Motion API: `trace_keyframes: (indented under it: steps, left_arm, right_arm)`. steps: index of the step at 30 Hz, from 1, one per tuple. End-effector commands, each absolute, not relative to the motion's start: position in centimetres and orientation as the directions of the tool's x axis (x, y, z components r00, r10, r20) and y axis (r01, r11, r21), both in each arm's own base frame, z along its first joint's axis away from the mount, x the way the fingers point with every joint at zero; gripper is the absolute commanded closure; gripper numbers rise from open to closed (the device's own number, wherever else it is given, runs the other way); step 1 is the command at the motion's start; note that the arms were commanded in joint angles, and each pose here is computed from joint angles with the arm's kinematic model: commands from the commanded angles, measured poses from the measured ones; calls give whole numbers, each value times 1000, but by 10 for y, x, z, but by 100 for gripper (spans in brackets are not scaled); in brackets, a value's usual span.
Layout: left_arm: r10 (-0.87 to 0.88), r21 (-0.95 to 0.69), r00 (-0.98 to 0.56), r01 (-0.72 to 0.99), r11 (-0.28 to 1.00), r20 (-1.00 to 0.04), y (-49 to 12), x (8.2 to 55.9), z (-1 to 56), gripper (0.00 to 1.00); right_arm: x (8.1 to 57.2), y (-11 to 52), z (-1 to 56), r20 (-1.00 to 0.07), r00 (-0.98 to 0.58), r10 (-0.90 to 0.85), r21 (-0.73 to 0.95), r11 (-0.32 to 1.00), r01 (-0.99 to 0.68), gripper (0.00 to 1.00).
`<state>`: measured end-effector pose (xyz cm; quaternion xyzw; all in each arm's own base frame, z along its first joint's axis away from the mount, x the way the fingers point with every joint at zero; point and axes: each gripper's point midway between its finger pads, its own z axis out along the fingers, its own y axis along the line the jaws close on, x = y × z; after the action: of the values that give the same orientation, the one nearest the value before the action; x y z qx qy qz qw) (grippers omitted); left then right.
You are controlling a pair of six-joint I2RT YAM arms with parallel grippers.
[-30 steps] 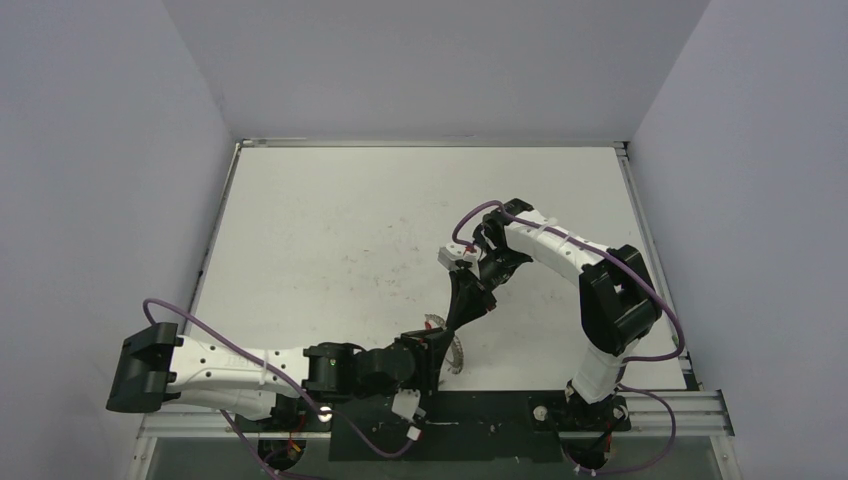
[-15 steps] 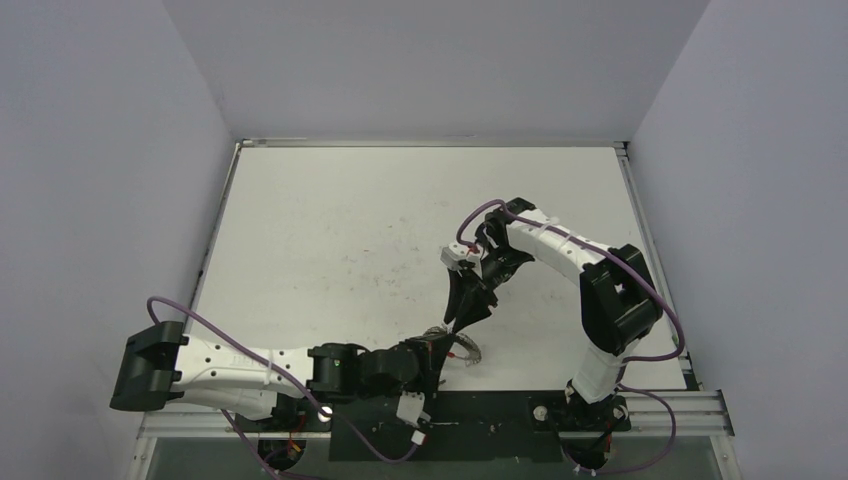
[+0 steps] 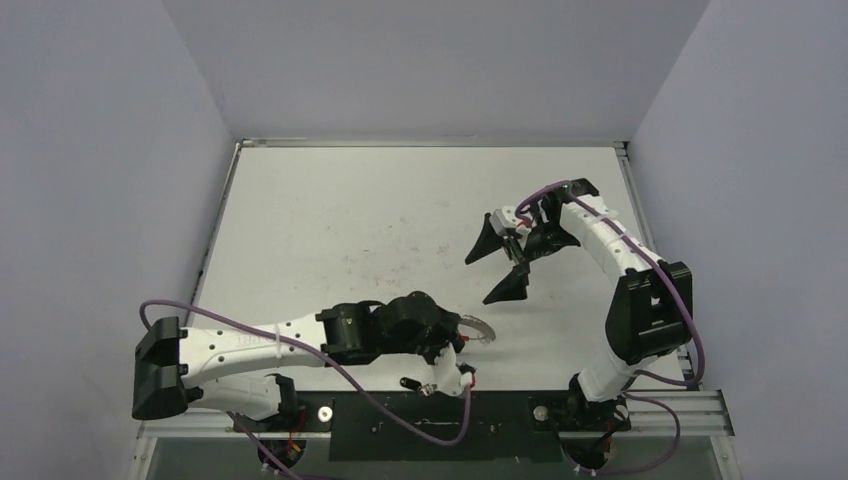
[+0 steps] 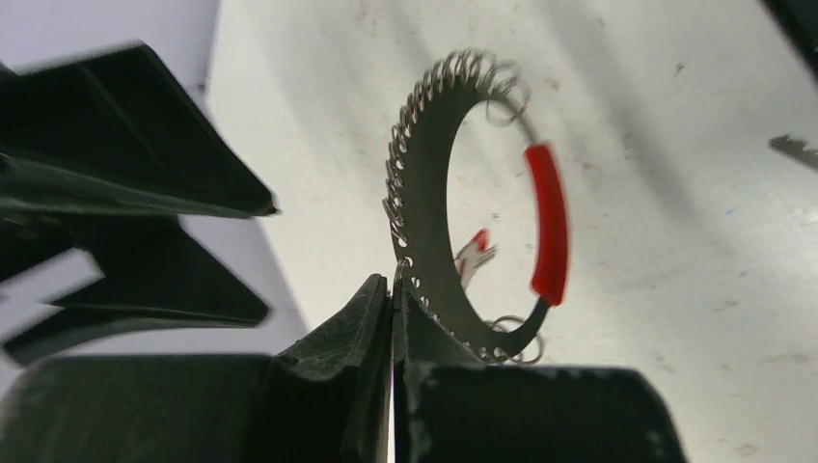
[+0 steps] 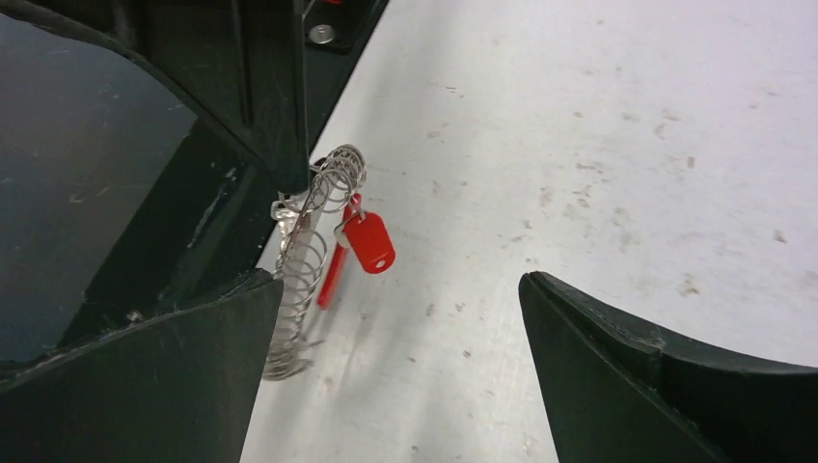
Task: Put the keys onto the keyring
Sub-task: Adjust the keyring.
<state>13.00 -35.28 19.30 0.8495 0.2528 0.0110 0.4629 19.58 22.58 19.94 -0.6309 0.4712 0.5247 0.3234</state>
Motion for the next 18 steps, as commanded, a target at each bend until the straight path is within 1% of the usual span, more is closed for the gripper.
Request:
trace_keyframes:
  steps: [1,4,5,7,9,12,14,15,18]
  left_arm:
    - [519,559,641,760,-332,-565,-351,128,182,100]
    - [507,398,471,882,-253,-722,-352,138,184,100]
    - [483,330,408,913,-240,-775,-355,135,186,100]
    - [450,216,283,957,-195,-847,-353,144,190,100]
    - [417,146,202,976,-163,-886,-354,149,193,100]
    - [374,127,163,985,-118,-913,-354,157,199,100]
    - [347,134,157,987,-91,-925,-353,162,204,100]
    - [338,138,157,987,-80,-928,-352,164,206,100]
    - [340,141,151,988,-56,-928,-349,170,207,100]
  right_arm:
    - [202,214,243,-981,-39,-190,89,-262,-961,0]
    - [214,204,251,-979,-68,-194,108,-203,-973,0]
    - [218,200,253,-977,-83,-195,119,-180,-976,0]
    - [228,189,256,-973,-122,-195,148,-124,-981,0]
    - [237,177,258,-967,-168,-192,184,-68,-981,0]
    - [240,166,258,-966,-184,-184,191,-21,-981,0]
    - [236,165,261,-973,-137,-186,144,-24,-989,0]
    - [232,165,262,-978,-86,-191,94,-32,-995,0]
    - [219,163,262,-966,152,-210,-137,-83,-987,0]
